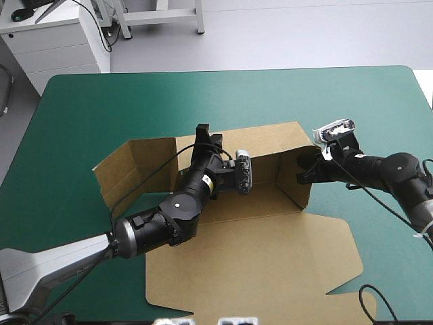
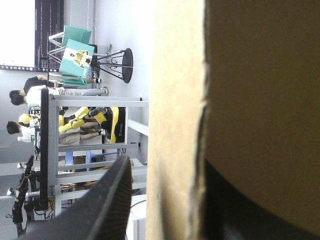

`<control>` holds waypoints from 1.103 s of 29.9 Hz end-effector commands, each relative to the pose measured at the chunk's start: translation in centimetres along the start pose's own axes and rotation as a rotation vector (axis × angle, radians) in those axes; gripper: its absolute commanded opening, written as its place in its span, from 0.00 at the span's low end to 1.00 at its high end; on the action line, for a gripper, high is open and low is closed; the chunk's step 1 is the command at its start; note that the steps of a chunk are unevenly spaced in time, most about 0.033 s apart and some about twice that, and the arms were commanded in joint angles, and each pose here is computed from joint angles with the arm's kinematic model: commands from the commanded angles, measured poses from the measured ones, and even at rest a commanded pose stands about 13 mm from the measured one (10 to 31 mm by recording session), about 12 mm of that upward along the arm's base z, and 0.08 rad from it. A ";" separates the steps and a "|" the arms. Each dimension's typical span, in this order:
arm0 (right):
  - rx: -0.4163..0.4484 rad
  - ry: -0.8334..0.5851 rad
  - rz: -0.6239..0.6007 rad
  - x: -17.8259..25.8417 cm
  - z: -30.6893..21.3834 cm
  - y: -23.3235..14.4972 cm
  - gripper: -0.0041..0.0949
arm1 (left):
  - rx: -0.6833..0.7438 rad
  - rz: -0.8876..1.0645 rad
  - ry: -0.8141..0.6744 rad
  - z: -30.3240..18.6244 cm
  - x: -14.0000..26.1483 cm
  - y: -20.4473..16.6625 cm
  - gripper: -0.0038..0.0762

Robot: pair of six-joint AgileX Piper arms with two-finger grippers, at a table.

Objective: Fold the box

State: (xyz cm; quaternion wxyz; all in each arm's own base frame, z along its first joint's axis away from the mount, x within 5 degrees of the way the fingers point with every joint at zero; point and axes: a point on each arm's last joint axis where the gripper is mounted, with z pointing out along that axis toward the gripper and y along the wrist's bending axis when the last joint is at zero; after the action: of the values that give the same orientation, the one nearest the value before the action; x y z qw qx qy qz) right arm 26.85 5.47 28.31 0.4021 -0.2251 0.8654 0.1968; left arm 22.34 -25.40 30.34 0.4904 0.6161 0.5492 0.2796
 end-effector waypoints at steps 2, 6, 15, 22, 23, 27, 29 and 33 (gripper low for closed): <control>0.064 -0.005 -0.041 -0.8 0.0 0.6 0.04 | -0.063 -0.026 -0.053 -2.0 -1.0 1.7 0.42; 0.109 -0.012 -0.013 -1.0 0.2 0.6 0.04 | -0.064 -0.042 -0.115 -3.5 -2.3 1.5 0.42; 0.126 -0.010 -0.006 -1.0 0.1 0.5 0.04 | -0.079 -0.110 -0.286 -8.8 -4.8 1.9 0.42; 0.145 0.013 -0.001 -0.8 0.1 0.3 0.04 | -0.095 -0.172 -0.335 -12.3 -5.4 2.2 0.25; 0.148 0.016 -0.002 -0.7 0.1 0.3 0.04 | -0.100 -0.178 -0.339 -12.4 -5.3 2.4 0.11; 0.152 -0.007 0.014 -1.1 -0.5 0.5 0.04 | -0.163 -0.255 -0.345 -13.7 -4.0 5.2 0.06; 0.153 -0.029 0.027 -1.5 -1.0 0.7 0.04 | -0.212 -0.313 -0.333 -14.0 -3.0 7.4 0.06; 0.146 -0.061 0.064 -2.6 -1.8 1.0 0.04 | -0.284 -0.453 -0.267 -13.6 -0.7 11.5 0.06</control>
State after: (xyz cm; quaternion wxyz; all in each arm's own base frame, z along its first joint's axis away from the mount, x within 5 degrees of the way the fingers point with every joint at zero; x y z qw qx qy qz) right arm 26.93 6.00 29.24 0.4090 -0.1663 0.8846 0.1499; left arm 13.52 -23.68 41.89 0.6523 0.5068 0.5430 0.1509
